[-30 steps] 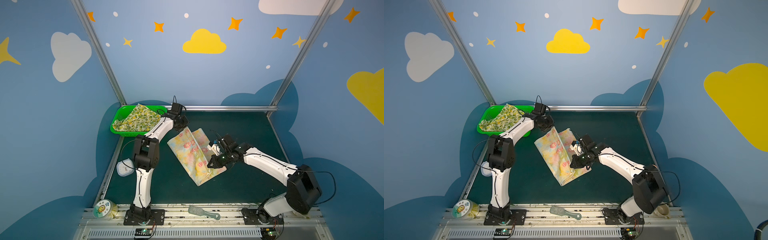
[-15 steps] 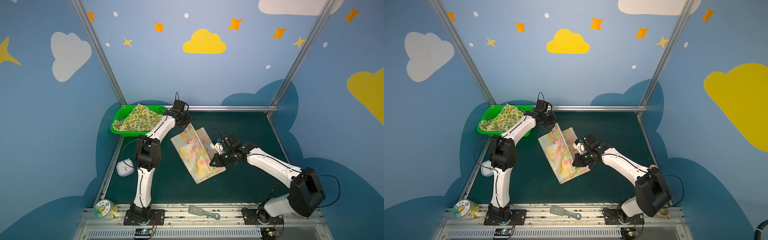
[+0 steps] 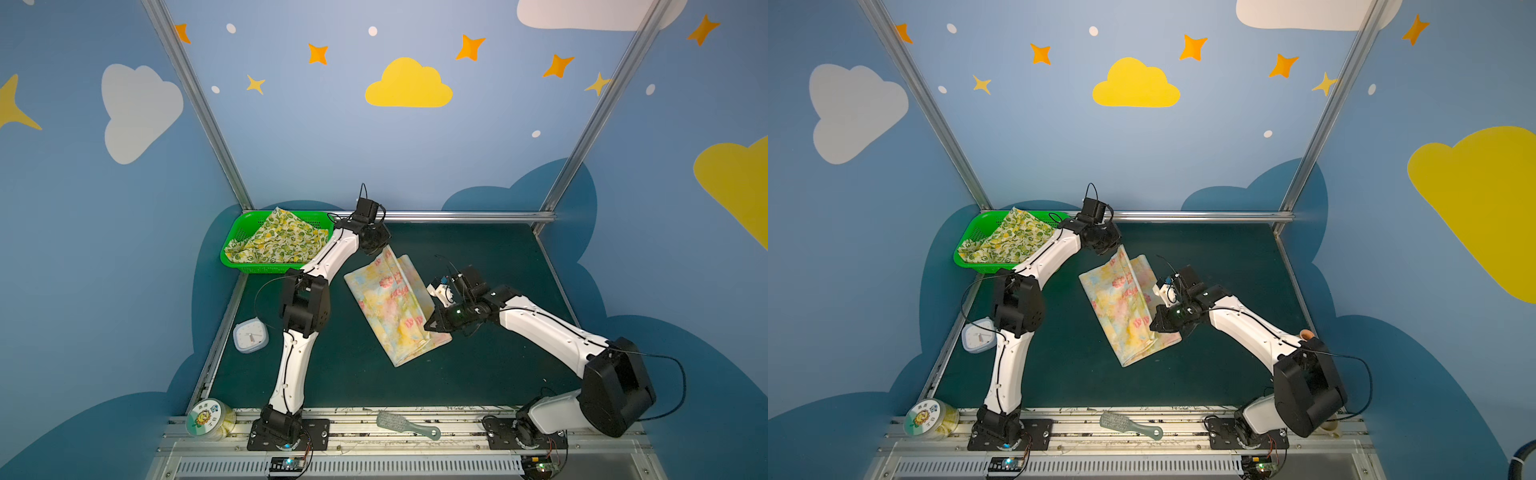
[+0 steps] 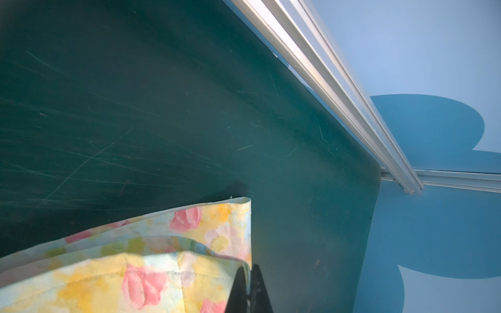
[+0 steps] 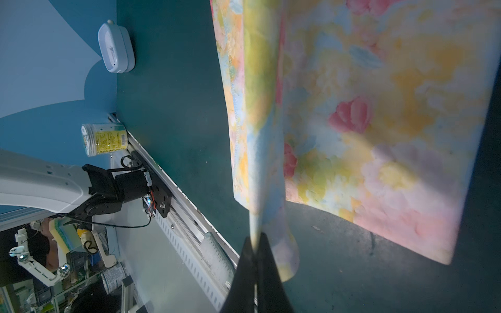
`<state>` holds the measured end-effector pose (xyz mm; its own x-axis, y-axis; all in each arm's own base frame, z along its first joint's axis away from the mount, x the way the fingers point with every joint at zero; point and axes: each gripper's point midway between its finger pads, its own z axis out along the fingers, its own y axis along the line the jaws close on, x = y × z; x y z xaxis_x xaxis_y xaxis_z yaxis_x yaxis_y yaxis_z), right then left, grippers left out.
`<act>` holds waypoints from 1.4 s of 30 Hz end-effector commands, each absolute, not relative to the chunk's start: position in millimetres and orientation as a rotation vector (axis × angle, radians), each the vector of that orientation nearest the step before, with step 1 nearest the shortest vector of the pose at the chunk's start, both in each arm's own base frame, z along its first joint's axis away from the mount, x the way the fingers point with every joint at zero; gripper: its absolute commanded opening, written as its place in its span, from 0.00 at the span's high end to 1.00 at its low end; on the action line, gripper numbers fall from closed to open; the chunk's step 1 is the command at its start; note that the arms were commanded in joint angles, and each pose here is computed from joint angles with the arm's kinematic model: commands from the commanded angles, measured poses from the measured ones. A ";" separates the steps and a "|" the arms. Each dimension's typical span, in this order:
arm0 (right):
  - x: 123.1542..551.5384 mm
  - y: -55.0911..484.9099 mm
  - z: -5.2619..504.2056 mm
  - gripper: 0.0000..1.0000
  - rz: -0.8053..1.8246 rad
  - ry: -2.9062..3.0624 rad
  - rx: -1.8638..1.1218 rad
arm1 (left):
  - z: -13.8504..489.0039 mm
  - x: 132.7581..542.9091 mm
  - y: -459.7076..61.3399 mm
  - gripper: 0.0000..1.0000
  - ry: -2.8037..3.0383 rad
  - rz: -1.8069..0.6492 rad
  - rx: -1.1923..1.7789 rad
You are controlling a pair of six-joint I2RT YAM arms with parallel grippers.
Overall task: Fold and stack skirts
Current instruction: Fold the skirt at the center of the table.
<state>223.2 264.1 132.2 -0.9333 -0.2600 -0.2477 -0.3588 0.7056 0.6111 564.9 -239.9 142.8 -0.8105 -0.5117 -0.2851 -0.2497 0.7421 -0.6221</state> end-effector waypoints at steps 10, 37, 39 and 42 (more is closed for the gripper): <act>197.0 246.4 123.9 1.00 1.106 2.896 -0.476 | 144.5 600.9 -228.7 0.96 2.405 -0.743 -0.610; 205.0 234.7 106.4 1.00 1.101 2.951 -0.391 | 115.3 614.0 -241.1 0.96 2.431 -0.750 -0.627; 205.9 233.6 104.3 1.00 1.096 2.957 -0.384 | 112.0 615.0 -241.3 0.96 2.434 -0.749 -0.632; 206.9 232.6 101.7 1.00 1.094 2.964 -0.374 | 109.3 617.4 -242.2 0.96 2.431 -0.753 -0.637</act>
